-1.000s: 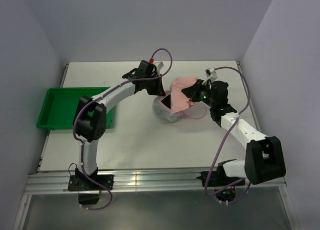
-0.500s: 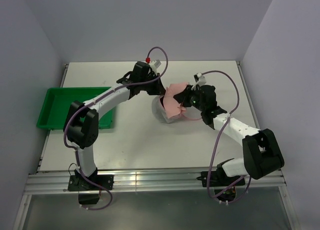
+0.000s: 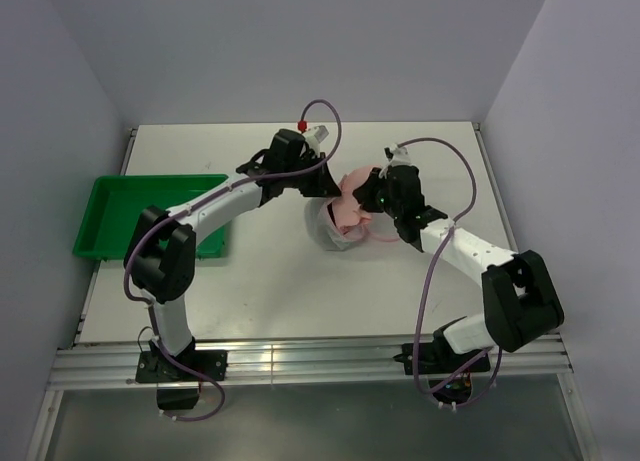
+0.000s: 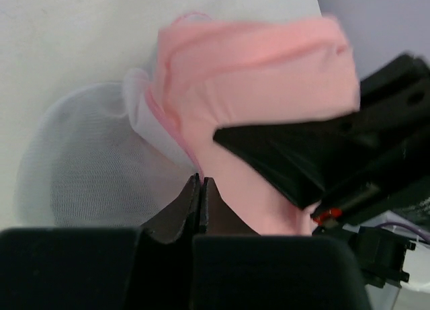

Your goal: Place the bra in the laundry bag and zip it closed

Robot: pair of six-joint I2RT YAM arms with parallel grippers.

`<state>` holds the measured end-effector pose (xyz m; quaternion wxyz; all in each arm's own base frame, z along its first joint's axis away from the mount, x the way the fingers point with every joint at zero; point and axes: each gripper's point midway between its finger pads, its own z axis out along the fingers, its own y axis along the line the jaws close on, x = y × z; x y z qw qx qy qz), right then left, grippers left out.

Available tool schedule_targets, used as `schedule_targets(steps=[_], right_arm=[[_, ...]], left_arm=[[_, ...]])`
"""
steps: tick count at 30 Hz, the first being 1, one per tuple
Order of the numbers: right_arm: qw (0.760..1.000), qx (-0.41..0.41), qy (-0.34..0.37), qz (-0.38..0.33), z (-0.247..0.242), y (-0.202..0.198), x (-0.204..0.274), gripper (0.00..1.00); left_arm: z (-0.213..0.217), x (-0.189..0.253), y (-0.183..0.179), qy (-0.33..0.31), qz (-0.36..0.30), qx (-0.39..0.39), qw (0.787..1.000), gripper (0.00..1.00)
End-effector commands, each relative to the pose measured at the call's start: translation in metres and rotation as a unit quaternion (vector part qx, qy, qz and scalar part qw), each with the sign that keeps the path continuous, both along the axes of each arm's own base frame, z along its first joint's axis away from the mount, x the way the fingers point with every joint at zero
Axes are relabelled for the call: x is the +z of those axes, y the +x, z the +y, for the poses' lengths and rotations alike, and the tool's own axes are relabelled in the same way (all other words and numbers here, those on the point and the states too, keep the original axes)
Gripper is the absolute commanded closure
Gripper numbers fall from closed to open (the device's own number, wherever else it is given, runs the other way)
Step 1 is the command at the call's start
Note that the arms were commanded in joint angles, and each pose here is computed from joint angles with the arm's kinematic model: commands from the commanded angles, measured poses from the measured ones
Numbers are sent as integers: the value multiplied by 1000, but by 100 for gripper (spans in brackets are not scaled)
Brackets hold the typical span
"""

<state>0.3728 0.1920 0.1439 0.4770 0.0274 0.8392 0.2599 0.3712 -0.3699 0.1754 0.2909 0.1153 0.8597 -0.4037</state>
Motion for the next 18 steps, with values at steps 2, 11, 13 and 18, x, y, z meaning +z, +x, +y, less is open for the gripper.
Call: schedule_targets(steps=[2, 11, 13, 18], right_arm=[[995, -74, -28, -55, -17, 35, 47, 100], [999, -31, 6, -40, 17, -8, 8, 100], [999, -28, 17, -35, 21, -16, 4, 100], [999, -26, 12, -36, 10, -36, 2, 100]], left_arm=[[-18, 50, -21, -31, -42, -47, 998, 100], [-28, 65, -14, -65, -61, -34, 995, 100], [-29, 67, -9, -64, -64, -27, 996, 100], [-25, 68, -1, -65, -79, -2, 995, 100]])
